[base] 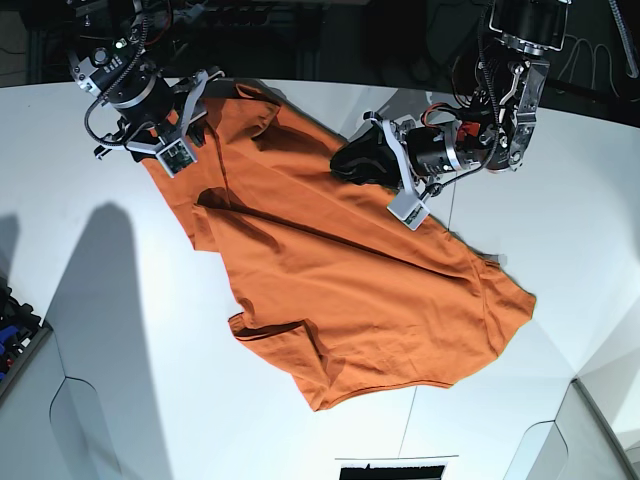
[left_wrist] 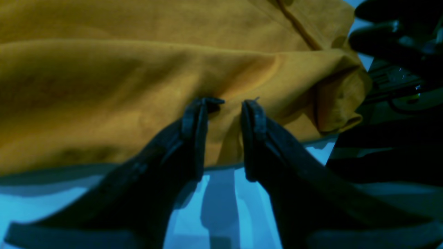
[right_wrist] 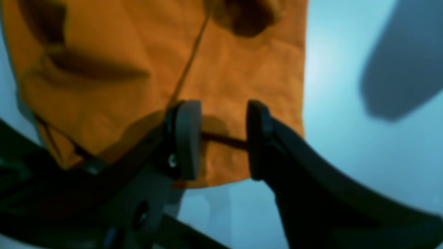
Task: Layout the t-shirt on the table in an organized manner, then fold the t-shirt properly
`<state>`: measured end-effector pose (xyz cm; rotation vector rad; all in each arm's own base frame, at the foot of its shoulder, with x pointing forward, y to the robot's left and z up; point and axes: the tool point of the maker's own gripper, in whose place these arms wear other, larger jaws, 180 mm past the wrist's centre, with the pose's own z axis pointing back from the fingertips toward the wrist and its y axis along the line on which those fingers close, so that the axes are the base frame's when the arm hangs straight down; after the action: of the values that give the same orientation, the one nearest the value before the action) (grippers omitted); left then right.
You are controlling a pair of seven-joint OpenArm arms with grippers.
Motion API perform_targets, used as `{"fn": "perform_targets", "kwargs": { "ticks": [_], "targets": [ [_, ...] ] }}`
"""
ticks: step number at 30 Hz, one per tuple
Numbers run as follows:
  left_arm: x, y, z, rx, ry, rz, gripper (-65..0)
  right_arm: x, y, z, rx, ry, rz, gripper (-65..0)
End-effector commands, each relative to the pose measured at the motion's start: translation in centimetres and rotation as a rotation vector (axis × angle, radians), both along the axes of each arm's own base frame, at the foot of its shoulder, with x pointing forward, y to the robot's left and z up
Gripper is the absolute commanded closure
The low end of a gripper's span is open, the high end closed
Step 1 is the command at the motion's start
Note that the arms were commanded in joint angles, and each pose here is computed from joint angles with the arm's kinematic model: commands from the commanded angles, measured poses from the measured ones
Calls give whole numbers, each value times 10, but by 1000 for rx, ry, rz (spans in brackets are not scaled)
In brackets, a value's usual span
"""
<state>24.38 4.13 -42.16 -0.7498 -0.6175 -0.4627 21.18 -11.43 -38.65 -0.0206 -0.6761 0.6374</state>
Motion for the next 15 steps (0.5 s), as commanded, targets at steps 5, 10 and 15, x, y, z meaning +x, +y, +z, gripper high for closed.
{"fn": "perform_targets", "kwargs": {
  "ticks": [5, 10, 15],
  "targets": [
    [0, 12, -8, 76, 11, -8, -211, 7, 0, -6, -80, -63, 9, -226],
    [0, 12, -8, 75, 11, -8, -211, 7, 18, -14, -74, -53, 65, -226],
    [0, 13, -9, 80, 14, -10, -211, 23, 14, -9, -79, -94, 9, -226]
  ]
}}
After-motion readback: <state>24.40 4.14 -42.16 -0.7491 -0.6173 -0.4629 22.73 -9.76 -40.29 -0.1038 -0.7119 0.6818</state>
